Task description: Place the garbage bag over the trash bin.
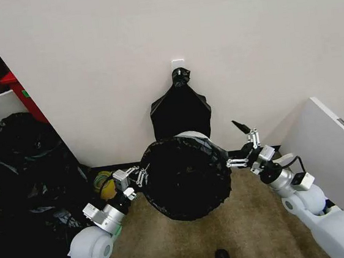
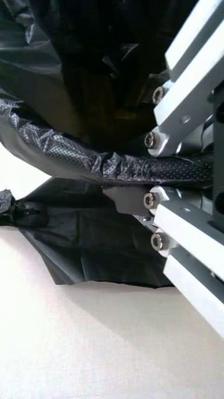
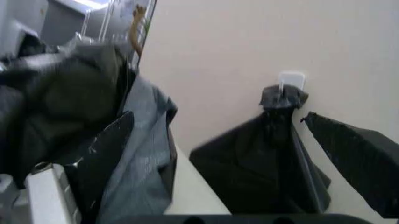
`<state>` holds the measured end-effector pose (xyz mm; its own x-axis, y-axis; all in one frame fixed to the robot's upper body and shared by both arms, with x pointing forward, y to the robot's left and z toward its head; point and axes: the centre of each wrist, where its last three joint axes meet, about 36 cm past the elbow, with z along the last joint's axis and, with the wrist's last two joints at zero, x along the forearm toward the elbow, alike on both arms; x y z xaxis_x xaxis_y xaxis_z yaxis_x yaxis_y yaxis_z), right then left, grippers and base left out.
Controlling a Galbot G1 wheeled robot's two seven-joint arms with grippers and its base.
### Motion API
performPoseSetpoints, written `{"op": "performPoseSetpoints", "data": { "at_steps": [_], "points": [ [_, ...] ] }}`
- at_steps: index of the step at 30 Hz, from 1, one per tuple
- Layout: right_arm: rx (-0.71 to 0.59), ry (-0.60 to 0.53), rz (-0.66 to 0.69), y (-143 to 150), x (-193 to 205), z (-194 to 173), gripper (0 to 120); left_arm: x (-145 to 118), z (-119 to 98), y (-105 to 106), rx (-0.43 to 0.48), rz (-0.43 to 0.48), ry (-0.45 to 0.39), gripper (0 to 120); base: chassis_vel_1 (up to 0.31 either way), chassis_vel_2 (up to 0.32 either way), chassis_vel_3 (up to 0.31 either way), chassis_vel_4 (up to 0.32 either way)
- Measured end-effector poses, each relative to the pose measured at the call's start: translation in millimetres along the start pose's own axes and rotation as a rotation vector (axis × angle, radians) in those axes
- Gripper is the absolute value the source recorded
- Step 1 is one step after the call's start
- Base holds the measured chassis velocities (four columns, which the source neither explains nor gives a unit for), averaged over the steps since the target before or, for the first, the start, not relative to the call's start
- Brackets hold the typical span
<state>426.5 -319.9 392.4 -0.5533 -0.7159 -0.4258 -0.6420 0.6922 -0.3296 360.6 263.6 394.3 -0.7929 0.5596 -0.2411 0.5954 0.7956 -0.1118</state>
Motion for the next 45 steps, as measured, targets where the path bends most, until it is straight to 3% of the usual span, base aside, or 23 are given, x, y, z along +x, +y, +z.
{"op": "performPoseSetpoints", "data": {
  "at_steps": [5,9,13,18,19,22,25,27,28,31,32,35,40,45],
  "points": [
    [0.064,0.053,0.058,-10,-2,14,100,1,-1,0,0.002,0.038,-0.011,1,0.000,0.000,0.000,0.000],
    [0.035,0.048,0.122,-14,-5,16,100,2,-1,0,-0.004,0.057,-0.017,1,0.000,0.000,0.000,0.000],
    [-0.084,-0.021,0.147,-10,-10,8,100,-2,1,2,0.012,-0.021,-0.024,1,0.000,0.000,0.000,0.000],
    [-0.141,-0.058,0.120,-4,-5,5,100,-7,4,-2,0.073,-0.110,-0.025,1,0.000,0.000,0.000,0.000],
    [-0.148,-0.056,0.157,0,-6,4,100,-7,4,-4,0.091,-0.134,-0.022,1,0.000,0.000,0.000,0.000],
    [-0.156,-0.004,0.431,23,-20,-8,100,-10,3,-9,0.147,-0.212,0.007,1,0.000,0.000,0.000,0.000],
    [-0.168,-0.016,0.521,43,-32,-22,100,-10,-5,-17,0.193,-0.290,0.080,1,0.000,0.000,0.000,0.000],
    [-0.126,-0.048,0.463,56,-40,-28,100,-8,-14,-29,0.224,-0.364,0.185,1,0.000,0.000,0.000,0.000],
    [-0.126,-0.048,0.463,56,-40,-28,100,-8,-14,-29,0.224,-0.364,0.185,1,0.000,0.000,0.000,0.000],
    [0.047,-0.121,0.262,72,-48,-32,100,-13,-32,-49,0.295,-0.502,0.352,1,0.000,0.000,0.000,0.000],
    [0.047,-0.121,0.262,72,-48,-32,100,-13,-32,-49,0.295,-0.502,0.352,1,0.000,0.000,0.000,0.000],
    [0.192,-0.170,0.095,78,-50,-29,100,-19,-45,-66,0.382,-0.568,0.507,1,0.000,0.000,0.000,0.000],
    [0.232,-0.185,0.024,87,-48,-26,100,-18,-41,-69,0.413,-0.594,0.556,1,0.000,0.000,0.000,0.000],
    [0.226,-0.184,-0.007,106,-45,-18,100,-19,-22,-71,0.456,-0.671,0.648,1,0.000,0.000,0.000,0.000]
  ]
}}
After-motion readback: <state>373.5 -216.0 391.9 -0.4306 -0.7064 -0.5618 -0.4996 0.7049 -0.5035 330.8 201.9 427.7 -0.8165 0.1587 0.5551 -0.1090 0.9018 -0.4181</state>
